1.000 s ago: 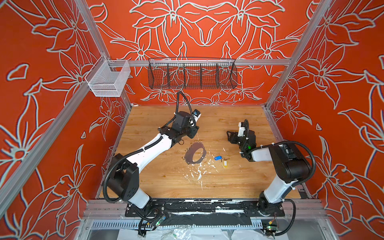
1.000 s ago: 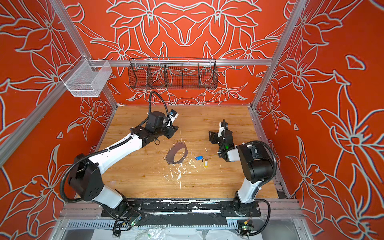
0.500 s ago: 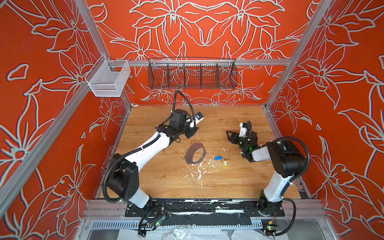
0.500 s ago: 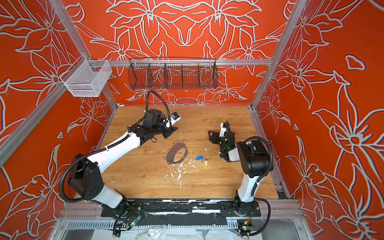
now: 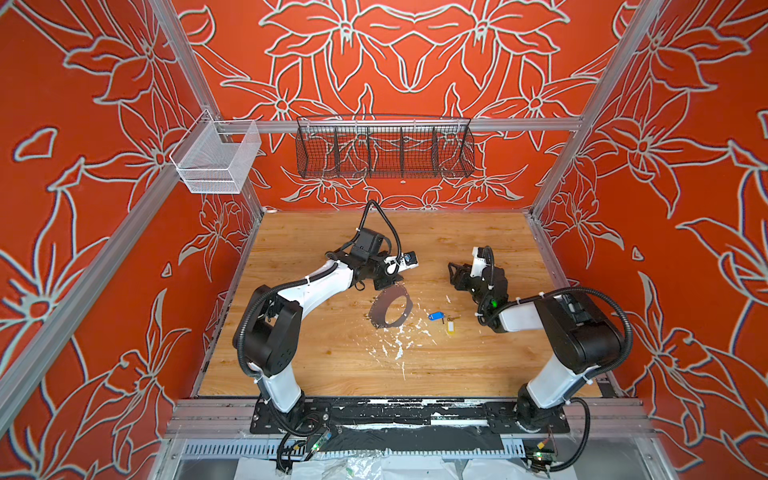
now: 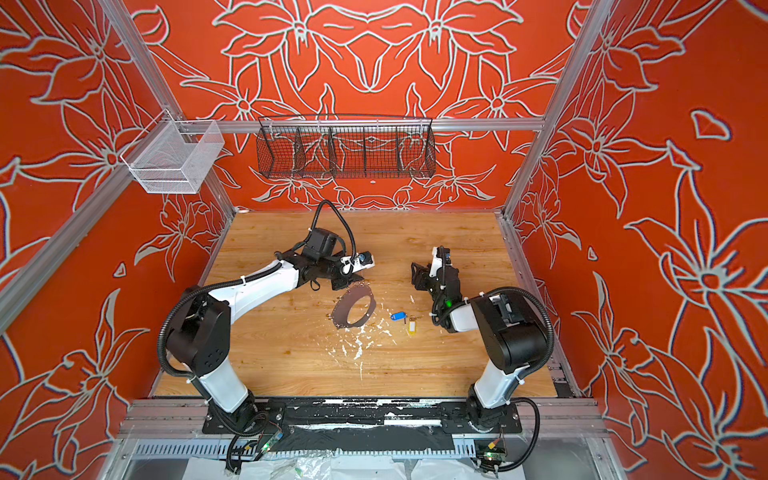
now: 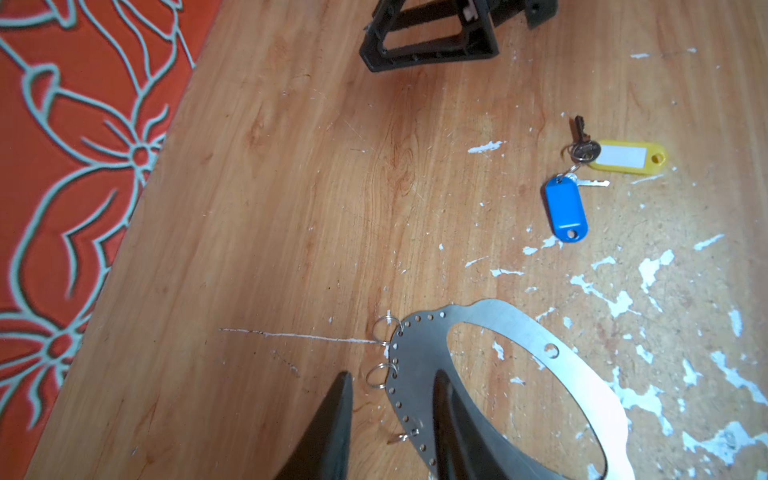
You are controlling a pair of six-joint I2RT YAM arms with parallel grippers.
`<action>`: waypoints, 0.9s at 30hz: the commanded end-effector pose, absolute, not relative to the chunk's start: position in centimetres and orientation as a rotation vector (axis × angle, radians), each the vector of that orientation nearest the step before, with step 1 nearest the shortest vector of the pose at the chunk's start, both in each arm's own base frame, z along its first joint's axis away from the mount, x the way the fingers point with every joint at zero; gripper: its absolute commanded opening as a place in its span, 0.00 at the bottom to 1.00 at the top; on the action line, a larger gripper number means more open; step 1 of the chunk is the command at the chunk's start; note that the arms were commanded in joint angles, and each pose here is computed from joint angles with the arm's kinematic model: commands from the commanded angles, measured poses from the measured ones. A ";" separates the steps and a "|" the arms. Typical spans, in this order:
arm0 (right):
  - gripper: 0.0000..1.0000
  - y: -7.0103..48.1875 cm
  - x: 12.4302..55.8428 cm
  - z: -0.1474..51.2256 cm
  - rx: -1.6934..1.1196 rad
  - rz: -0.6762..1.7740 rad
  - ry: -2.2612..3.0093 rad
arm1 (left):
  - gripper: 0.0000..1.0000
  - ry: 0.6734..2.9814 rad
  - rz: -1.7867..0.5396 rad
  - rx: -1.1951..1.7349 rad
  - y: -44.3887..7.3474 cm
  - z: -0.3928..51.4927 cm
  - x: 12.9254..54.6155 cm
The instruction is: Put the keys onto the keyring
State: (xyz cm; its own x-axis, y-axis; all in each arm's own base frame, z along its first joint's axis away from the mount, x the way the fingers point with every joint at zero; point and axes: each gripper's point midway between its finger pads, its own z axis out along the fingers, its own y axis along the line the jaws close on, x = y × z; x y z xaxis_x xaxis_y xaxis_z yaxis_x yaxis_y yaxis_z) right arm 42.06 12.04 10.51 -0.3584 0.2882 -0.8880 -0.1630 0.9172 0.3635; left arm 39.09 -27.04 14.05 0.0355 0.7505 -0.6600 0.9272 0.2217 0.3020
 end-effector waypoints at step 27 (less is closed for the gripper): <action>0.68 12.6 41.9 11.8 0.031 0.350 1.846 | 0.31 1.690 -0.369 2.013 -29.2 6.9 42.7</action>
